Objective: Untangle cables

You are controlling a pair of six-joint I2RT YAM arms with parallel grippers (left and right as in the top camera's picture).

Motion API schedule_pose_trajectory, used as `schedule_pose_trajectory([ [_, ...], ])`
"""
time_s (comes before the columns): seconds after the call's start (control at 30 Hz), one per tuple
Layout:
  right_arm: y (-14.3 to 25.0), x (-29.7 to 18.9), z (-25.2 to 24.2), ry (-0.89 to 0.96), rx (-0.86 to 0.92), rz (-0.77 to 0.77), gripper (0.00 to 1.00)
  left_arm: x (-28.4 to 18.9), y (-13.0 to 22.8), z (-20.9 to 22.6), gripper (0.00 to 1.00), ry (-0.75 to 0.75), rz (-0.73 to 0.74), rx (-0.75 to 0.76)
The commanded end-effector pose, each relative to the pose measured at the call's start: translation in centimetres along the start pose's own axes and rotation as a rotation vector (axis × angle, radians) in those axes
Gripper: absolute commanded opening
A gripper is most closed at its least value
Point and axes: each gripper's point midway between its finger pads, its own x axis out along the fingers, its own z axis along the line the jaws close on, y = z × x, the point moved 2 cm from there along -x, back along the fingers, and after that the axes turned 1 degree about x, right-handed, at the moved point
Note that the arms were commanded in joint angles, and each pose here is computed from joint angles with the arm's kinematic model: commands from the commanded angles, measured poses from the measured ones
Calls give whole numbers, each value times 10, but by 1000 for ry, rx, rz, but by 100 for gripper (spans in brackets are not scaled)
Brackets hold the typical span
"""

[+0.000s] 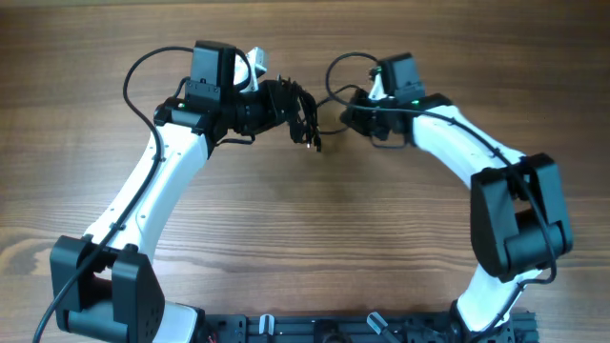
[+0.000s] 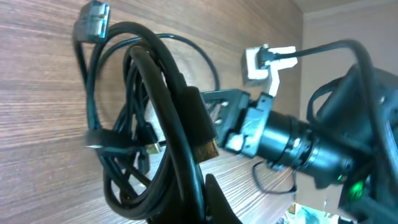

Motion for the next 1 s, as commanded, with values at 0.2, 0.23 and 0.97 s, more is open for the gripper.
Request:
schedule_pose_trajectory([
  [0.2, -29, -96, -20, -35, -100, -53, 4, -14, -11, 6, 4, -8, -31, 71],
  [0.23, -32, -107, -30, -18, -77, -64, 4, -16, -13, 9, 4, -12, -37, 63],
  [0.97, -71, -160, -61, -175, -139, -171, 4, -43, 38, -41, 4, 485, 160, 503],
])
